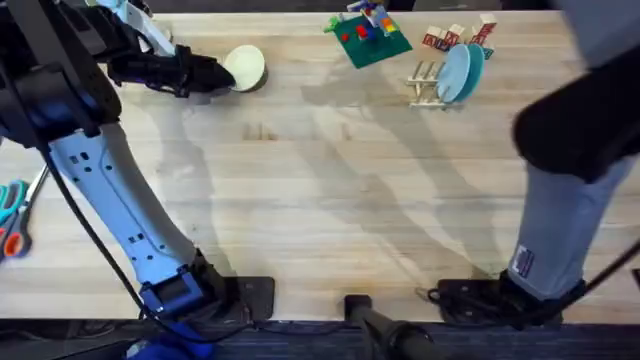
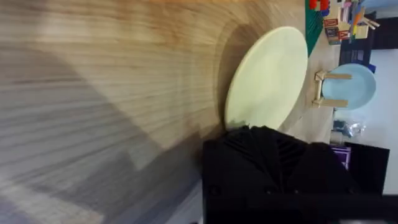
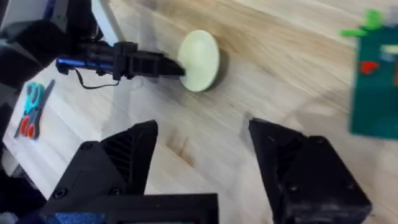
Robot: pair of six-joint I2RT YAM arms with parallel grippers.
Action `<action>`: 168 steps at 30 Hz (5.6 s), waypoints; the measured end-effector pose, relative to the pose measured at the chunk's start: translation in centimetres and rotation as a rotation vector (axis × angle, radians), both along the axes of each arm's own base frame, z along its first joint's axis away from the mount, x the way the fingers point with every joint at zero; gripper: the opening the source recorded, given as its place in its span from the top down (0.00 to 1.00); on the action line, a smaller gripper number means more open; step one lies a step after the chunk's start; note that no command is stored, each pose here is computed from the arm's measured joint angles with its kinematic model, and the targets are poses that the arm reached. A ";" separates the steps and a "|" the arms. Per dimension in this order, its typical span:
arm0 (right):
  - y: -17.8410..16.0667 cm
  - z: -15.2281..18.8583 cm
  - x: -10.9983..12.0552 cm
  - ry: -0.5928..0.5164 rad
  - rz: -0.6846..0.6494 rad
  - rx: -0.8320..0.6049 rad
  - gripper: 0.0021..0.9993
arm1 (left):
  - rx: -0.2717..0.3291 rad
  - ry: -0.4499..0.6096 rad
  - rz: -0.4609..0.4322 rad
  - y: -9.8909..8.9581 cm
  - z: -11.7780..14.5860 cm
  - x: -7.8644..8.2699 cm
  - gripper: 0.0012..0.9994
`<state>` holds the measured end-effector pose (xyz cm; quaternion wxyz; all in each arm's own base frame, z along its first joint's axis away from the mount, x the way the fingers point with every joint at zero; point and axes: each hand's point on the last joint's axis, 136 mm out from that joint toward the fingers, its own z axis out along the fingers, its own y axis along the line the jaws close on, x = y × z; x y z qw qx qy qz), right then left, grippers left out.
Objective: Pick up the plates from the table one by one and place each into a slot on the dish rack.
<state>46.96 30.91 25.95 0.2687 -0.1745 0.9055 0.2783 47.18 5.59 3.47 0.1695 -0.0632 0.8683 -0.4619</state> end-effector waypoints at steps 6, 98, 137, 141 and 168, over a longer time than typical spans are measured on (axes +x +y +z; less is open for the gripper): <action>4.8 -5.1 1.1 0.040 0.026 0.025 0.07 | 0.000 0.000 0.000 0.0 0.0 0.0 0.96; 13.9 -19.5 4.6 0.208 -0.225 0.200 0.92 | 0.000 0.020 -0.003 -0.1 0.1 -0.3 0.96; 1.4 1.2 -0.4 -0.065 -0.016 -0.023 0.97 | 0.627 0.119 0.159 2.8 20.9 -14.3 0.96; -1.1 4.8 -1.2 -0.135 -0.026 -0.039 0.97 | 0.634 0.142 0.158 2.8 20.7 -14.8 0.96; -16.8 9.5 -5.8 -0.207 -0.333 -0.490 0.97 | 0.648 0.154 0.165 3.1 20.6 -14.9 0.00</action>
